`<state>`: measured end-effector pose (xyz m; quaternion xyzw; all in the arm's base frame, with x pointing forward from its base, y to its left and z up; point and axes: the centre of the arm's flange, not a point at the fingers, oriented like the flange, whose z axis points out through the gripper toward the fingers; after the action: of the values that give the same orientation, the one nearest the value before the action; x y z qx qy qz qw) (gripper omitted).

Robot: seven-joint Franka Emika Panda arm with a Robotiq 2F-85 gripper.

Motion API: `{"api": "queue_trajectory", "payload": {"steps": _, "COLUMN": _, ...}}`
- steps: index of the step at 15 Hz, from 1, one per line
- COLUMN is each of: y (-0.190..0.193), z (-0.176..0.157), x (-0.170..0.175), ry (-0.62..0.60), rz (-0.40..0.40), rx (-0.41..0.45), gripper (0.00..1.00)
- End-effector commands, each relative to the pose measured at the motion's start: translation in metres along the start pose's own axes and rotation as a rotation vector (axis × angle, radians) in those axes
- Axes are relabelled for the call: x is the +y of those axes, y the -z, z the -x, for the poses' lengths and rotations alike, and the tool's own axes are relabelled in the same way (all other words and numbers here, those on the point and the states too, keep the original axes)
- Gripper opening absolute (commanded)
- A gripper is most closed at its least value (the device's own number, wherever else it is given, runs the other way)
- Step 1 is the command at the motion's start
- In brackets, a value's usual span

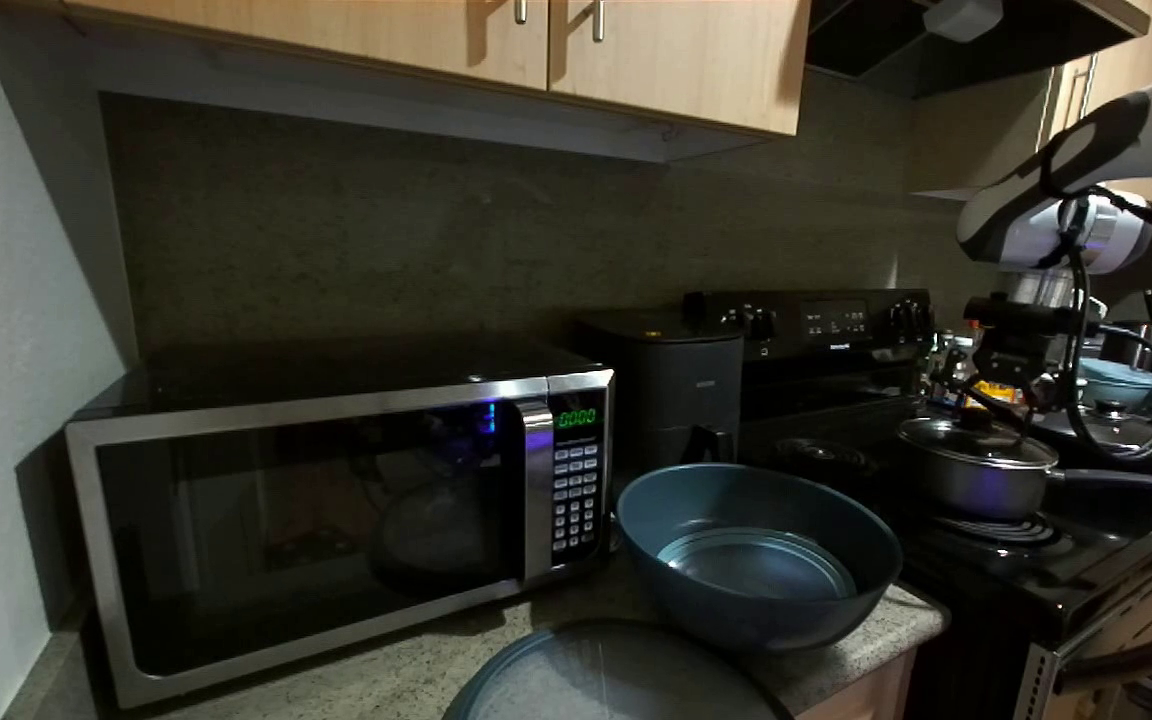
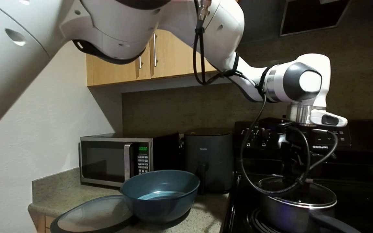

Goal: Remove the lid from the bowl and put it on the pan

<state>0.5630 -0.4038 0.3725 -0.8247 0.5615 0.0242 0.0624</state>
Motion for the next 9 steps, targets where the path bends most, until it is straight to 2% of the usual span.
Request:
{"api": "queue_trajectory", "payload": {"steps": 1, "y": 0.001, "z": -0.008, "x": -0.001, "ry": -0.026, "rz": -0.007, "rx": -0.027, "gripper": 0.53}}
{"api": "queue_trajectory", "payload": {"steps": 5, "y": 0.006, "z": -0.013, "x": -0.005, "ry": 0.016, "rz": -0.023, "rx": 0.025, "gripper": 0.31}}
{"api": "queue_trajectory", "payload": {"steps": 7, "y": 0.009, "z": -0.016, "x": -0.007, "ry": 0.042, "rz": -0.032, "rx": 0.063, "gripper": 0.24}}
{"api": "queue_trajectory", "payload": {"steps": 9, "y": 0.008, "z": -0.02, "x": -0.008, "ry": 0.071, "rz": -0.042, "rx": 0.108, "gripper": 0.23}}
